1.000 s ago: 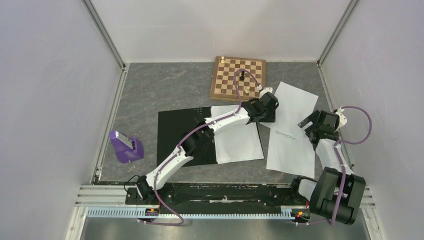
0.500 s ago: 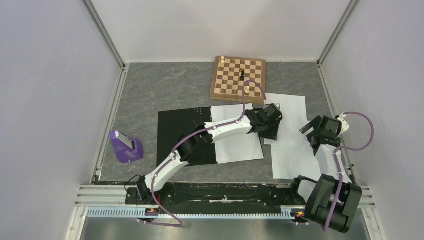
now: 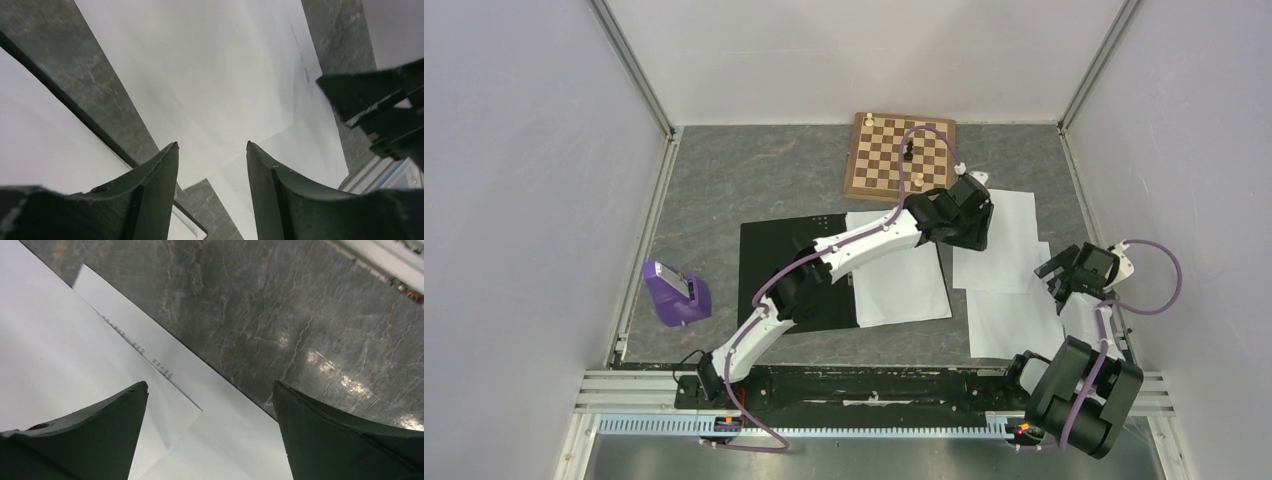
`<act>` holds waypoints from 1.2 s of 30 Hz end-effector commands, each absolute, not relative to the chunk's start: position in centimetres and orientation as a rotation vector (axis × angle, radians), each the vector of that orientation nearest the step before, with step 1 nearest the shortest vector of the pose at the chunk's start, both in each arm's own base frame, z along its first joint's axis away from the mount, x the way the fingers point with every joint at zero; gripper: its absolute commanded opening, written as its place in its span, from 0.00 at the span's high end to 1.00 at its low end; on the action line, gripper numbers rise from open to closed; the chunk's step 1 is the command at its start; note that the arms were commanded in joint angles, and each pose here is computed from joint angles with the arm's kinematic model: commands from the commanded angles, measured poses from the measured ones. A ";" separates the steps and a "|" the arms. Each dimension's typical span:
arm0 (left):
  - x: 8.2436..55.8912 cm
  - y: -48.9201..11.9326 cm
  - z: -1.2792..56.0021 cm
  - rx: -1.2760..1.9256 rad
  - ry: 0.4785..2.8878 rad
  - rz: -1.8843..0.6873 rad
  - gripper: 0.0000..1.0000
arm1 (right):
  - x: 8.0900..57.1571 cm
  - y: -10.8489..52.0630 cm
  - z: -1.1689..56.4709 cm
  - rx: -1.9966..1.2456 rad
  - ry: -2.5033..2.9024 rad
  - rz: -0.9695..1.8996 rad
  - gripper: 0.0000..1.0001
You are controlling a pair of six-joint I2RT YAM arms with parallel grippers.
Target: Put the files into the folder
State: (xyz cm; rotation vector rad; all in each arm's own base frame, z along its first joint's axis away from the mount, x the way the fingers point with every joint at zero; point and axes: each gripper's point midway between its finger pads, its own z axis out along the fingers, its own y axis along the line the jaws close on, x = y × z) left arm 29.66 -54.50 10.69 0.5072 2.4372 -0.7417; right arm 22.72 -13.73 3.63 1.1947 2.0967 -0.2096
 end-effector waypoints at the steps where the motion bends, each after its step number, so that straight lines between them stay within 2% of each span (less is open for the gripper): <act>1: 32.8 -53.4 7.8 0.464 2.461 -0.640 0.40 | 22.9 -12.9 2.2 1.200 2.102 -0.096 0.02; 11: 32.1 -54.0 2.3 0.451 2.574 -0.644 0.37 | 23.2 -8.9 0.2 1.181 2.121 0.156 0.02; 23: 30.4 -55.4 1.7 0.504 2.625 -0.767 0.38 | 26.1 -5.3 1.2 1.046 2.184 0.364 0.02; 31: 29.8 -56.0 1.6 0.542 2.637 -0.838 0.43 | 27.3 -4.4 2.1 0.965 2.210 0.429 0.02; 36: 29.9 -55.8 1.7 0.545 2.642 -0.849 0.48 | 27.6 -4.0 2.6 0.932 2.218 0.457 0.11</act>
